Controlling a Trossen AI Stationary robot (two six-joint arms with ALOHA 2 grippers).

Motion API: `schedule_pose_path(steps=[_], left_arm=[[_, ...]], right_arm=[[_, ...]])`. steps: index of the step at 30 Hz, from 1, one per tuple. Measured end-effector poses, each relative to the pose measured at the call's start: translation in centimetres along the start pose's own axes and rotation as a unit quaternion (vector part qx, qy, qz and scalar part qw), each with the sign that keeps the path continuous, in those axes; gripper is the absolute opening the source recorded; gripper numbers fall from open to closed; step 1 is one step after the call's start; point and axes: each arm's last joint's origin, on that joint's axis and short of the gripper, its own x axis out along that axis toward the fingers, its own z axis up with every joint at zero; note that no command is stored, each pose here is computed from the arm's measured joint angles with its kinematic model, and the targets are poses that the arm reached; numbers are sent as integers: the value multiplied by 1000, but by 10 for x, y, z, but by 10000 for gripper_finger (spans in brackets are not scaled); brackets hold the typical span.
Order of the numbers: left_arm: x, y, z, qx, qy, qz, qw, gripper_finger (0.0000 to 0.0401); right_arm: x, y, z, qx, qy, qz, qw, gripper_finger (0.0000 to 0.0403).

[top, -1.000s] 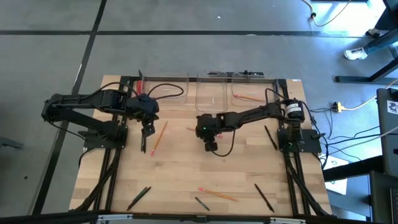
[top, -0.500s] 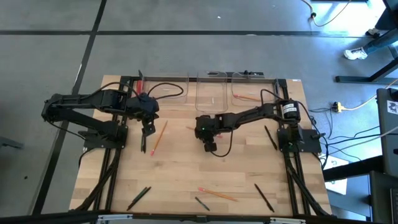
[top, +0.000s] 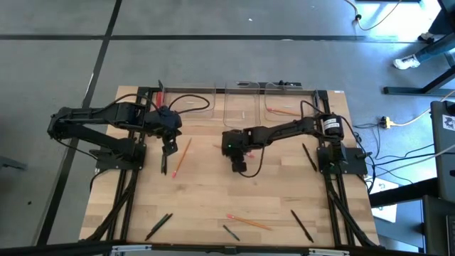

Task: Sort crayons/erasers/pens/pencils in bins
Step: Put the green crayon into the middle transparent bin

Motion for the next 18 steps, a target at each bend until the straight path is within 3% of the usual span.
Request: schedule_pose_path(steps=[8,18], left_arm=[[0,0,0,0,0,0,1000,0],[0,0,0,2,0,0,1000,0]], right_arm=[[0,0,-6,82,33,-10,996,139],[0,1,-7,99,33,3,994,139]])
